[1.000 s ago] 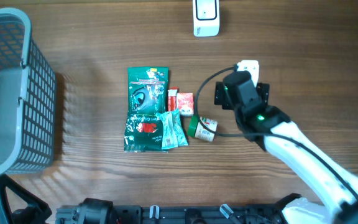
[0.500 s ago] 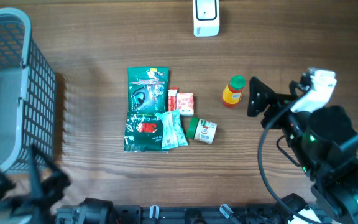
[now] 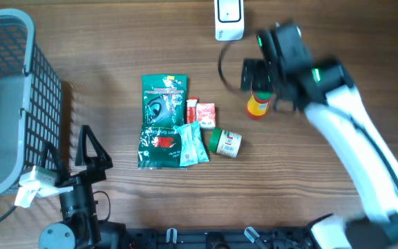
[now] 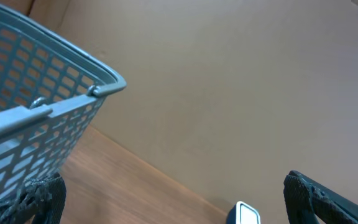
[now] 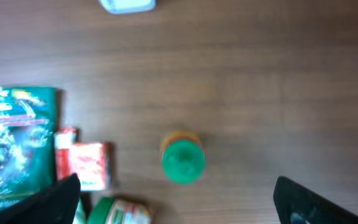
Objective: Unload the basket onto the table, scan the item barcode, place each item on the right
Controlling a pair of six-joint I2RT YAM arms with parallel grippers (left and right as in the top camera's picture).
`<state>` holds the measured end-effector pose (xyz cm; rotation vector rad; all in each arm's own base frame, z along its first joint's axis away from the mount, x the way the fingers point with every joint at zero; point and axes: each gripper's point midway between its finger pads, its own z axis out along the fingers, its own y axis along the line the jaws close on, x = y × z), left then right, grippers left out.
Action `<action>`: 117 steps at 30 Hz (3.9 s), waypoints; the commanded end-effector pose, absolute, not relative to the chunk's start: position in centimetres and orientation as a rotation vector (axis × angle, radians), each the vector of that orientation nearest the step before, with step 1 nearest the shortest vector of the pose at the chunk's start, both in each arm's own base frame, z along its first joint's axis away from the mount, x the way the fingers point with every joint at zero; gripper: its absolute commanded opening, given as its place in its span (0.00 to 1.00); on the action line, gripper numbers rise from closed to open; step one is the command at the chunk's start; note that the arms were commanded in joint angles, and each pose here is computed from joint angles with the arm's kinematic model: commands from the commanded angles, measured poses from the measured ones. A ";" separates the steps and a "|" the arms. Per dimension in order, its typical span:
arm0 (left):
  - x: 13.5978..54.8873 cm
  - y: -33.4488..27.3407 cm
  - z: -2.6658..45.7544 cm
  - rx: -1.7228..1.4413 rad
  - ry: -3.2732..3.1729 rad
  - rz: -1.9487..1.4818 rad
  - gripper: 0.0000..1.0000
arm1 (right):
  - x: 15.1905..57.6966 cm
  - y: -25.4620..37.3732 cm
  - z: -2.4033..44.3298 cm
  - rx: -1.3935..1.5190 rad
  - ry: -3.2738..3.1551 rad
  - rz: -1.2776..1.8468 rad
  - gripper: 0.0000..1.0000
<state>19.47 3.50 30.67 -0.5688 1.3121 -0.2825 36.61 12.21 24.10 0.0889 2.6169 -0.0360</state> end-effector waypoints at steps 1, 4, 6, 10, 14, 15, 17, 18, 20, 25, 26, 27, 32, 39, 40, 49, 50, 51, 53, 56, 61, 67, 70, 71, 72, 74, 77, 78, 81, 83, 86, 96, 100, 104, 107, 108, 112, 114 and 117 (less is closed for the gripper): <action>19.5 3.8 29.9 -0.611 1.317 -0.294 1.00 | 39.8 11.8 23.0 0.086 2.736 -0.018 1.00; 19.6 3.8 28.6 -0.616 1.375 -0.271 1.00 | 40.0 13.5 20.0 -0.075 2.878 0.198 0.97; 19.7 3.8 27.1 -0.620 1.435 -0.247 1.00 | 40.0 13.1 18.4 -0.047 2.939 0.239 0.89; 19.3 3.8 22.7 -0.630 1.617 -0.168 1.00 | 39.4 12.3 16.4 -0.045 3.029 0.212 0.87; 17.9 4.1 17.9 -0.638 1.822 -0.073 1.00 | 39.1 12.2 16.2 -0.058 3.044 0.206 0.87; 17.4 4.2 16.7 -0.639 1.876 -0.047 1.00 | 39.1 12.2 16.2 -0.060 3.044 0.206 0.88; 16.2 4.4 14.5 -0.640 1.980 0.005 1.00 | 39.2 12.2 15.9 -0.058 3.050 0.202 0.90; 15.5 4.5 13.4 -0.640 2.030 0.031 1.00 | 39.2 12.1 15.6 -0.054 3.060 0.194 0.90; 15.3 4.5 13.0 -0.645 2.043 0.036 1.00 | 39.0 12.1 15.0 -0.035 3.083 0.189 0.90; 15.3 4.5 13.0 -0.644 2.044 0.037 1.00 | 38.2 12.1 12.3 -0.033 3.190 0.153 0.87; 15.3 4.5 13.0 -0.644 2.044 0.037 1.00 | 37.8 12.1 11.7 -0.035 3.224 0.140 0.87; 15.3 4.5 13.0 -0.645 2.045 0.037 1.00 | 37.6 12.1 11.4 -0.034 3.238 0.135 0.86; 15.3 4.5 13.0 -0.644 2.045 0.037 1.00 | 37.5 12.0 10.6 -0.032 3.266 0.121 0.80; 15.3 4.5 13.0 -0.645 2.045 0.037 1.00 | 37.4 11.5 10.1 0.016 3.273 0.067 0.79; 15.3 4.5 13.0 -0.645 2.044 0.037 1.00 | 37.3 11.2 9.9 0.026 3.278 0.044 0.79; 15.3 4.5 13.0 -0.645 2.045 0.037 1.00 | 36.5 11.0 8.2 0.050 3.308 0.026 0.58; 15.3 4.5 13.0 -0.645 2.044 0.037 1.00 | 36.5 11.0 8.2 0.050 3.310 0.025 0.56; 15.3 4.5 13.0 -0.644 2.044 0.037 1.00 | 36.4 11.0 8.2 0.050 3.312 0.024 0.53; 15.3 4.5 13.0 -0.645 2.044 0.037 1.00 | 36.3 10.9 8.3 0.051 3.320 0.021 0.47; 15.3 4.5 13.0 -0.645 2.045 0.037 1.00 | 35.8 10.8 8.4 0.051 3.338 0.013 0.25; 15.3 4.5 13.0 -0.645 2.044 0.037 1.00 | 35.1 11.7 8.8 -0.027 3.371 0.111 0.13; 15.3 4.5 13.0 -0.645 2.045 0.037 1.00 | 35.0 12.7 10.1 -0.061 3.369 0.221 0.10; 15.3 4.5 13.0 -0.645 2.044 0.037 1.00 | 35.0 13.1 10.7 -0.060 3.367 0.265 0.08; 15.3 4.5 13.0 -0.644 2.044 0.037 1.00 | 35.0 13.5 11.1 -0.057 3.366 0.299 0.08; 15.3 4.5 13.0 -0.645 2.045 0.037 1.00 | 34.9 13.7 11.3 -0.056 3.365 0.323 0.07; 15.3 4.5 13.0 -0.645 2.044 0.037 1.00 | 34.9 14.4 12.0 -0.095 3.348 0.395 0.06; 15.3 4.5 13.0 -0.644 2.045 0.037 1.00 | 35.4 14.7 12.7 -0.114 3.306 0.425 0.07; 15.3 4.5 13.0 -0.644 2.044 0.037 1.00 | 35.8 14.6 12.8 -0.118 3.283 0.414 0.08; 15.3 4.5 13.0 -0.645 2.044 0.037 1.00 | 37.6 14.4 12.6 -0.104 3.209 0.361 0.11; 15.3 4.5 13.0 -0.645 2.044 0.037 1.00 | 39.0 13.4 12.4 -0.053 3.164 0.250 0.20; 15.3 4.5 13.0 -0.644 2.045 0.037 1.00 | 40.4 11.0 12.2 0.079 3.106 0.021 0.26; 15.3 4.5 13.0 -0.644 2.044 0.037 1.00 | 40.3 10.4 12.6 0.082 3.094 -0.025 0.92; 15.3 4.5 13.0 -0.644 2.044 0.037 1.00 | 40.0 10.4 12.9 0.092 3.100 -0.016 0.91; 15.3 4.5 13.0 -0.645 2.044 0.037 1.00 | 39.7 10.4 12.0 0.095 3.117 -0.024 0.82; 15.3 4.5 13.0 -0.645 2.045 0.037 1.00 | 38.9 10.2 10.7 0.120 3.154 -0.044 0.75; 15.3 4.5 13.0 -0.645 2.044 0.037 1.00 | 38.5 10.3 10.2 0.119 3.170 -0.046 0.73; 15.3 4.5 13.0 -0.645 2.045 0.037 1.00 | 37.5 10.1 8.3 0.111 3.209 -0.067 0.62; 15.3 4.5 13.0 -0.644 2.045 0.037 1.00 | 37.1 10.0 7.5 0.112 3.222 -0.074 0.52; 15.3 4.5 13.0 -0.644 2.045 0.037 1.00 | 37.0 9.9 7.4 0.109 3.227 -0.076 0.44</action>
